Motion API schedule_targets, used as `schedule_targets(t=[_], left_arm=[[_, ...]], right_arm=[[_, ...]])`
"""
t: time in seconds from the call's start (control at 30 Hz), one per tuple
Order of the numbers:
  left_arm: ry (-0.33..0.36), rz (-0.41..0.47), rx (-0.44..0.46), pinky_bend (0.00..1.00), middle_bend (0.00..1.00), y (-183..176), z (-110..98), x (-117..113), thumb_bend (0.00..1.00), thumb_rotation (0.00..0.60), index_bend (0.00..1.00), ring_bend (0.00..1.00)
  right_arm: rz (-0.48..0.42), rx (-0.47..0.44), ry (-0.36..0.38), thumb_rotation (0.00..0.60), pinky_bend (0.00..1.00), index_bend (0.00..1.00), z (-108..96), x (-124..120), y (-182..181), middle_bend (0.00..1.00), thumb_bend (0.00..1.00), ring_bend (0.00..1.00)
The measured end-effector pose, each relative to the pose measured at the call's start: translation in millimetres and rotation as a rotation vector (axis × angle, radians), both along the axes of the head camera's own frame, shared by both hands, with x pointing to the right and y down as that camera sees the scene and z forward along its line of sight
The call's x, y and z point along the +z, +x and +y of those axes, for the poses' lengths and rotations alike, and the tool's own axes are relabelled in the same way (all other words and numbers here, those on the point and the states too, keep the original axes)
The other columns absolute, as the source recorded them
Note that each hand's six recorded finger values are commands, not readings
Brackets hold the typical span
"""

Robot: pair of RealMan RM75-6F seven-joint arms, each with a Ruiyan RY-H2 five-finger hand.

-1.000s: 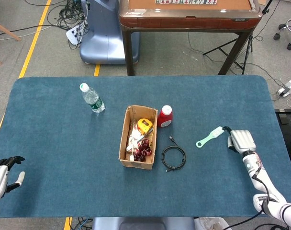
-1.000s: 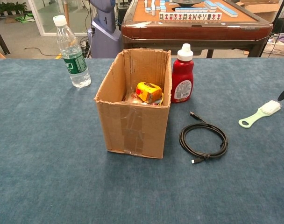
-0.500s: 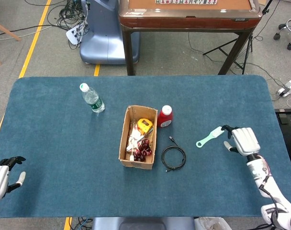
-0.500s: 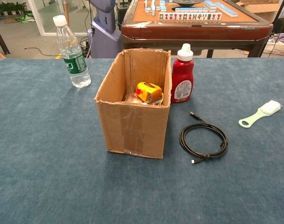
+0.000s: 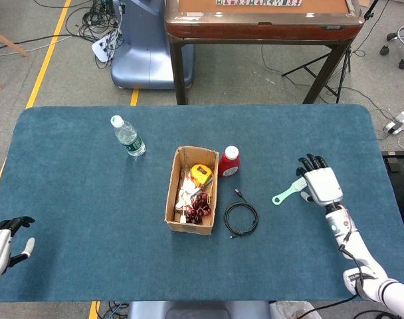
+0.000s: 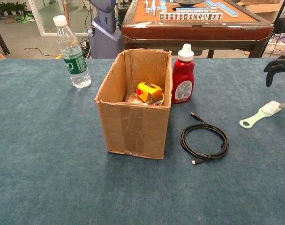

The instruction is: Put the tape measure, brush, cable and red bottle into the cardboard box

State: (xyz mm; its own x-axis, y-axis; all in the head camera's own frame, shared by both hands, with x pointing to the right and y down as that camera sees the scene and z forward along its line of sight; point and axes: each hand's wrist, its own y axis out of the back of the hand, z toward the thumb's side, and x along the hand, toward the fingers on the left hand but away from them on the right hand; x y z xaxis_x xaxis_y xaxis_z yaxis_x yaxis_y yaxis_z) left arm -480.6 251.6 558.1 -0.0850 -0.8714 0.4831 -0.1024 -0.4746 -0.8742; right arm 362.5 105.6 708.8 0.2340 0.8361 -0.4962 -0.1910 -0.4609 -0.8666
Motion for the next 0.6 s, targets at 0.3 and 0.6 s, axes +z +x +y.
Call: schedule_targets(t=[0.3, 0.6], left_arm=[[0.001, 0.000, -0.005, 0.55, 0.41, -1, 0, -1, 0.35, 0.600, 0.34, 0.35], [0.000, -0.002, -0.007, 0.55, 0.41, -2, 0, -1, 0.35, 0.600, 0.34, 0.35]], right_arm=[[0.072, -0.086, -0.061, 0.600, 0.15, 0.45, -2, 22, -14, 0.17, 0.13, 0.08], [0.134, -0.181, -0.109, 0.600, 0.15, 0.47, 4, 32, -13, 0.17, 0.16, 0.08]])
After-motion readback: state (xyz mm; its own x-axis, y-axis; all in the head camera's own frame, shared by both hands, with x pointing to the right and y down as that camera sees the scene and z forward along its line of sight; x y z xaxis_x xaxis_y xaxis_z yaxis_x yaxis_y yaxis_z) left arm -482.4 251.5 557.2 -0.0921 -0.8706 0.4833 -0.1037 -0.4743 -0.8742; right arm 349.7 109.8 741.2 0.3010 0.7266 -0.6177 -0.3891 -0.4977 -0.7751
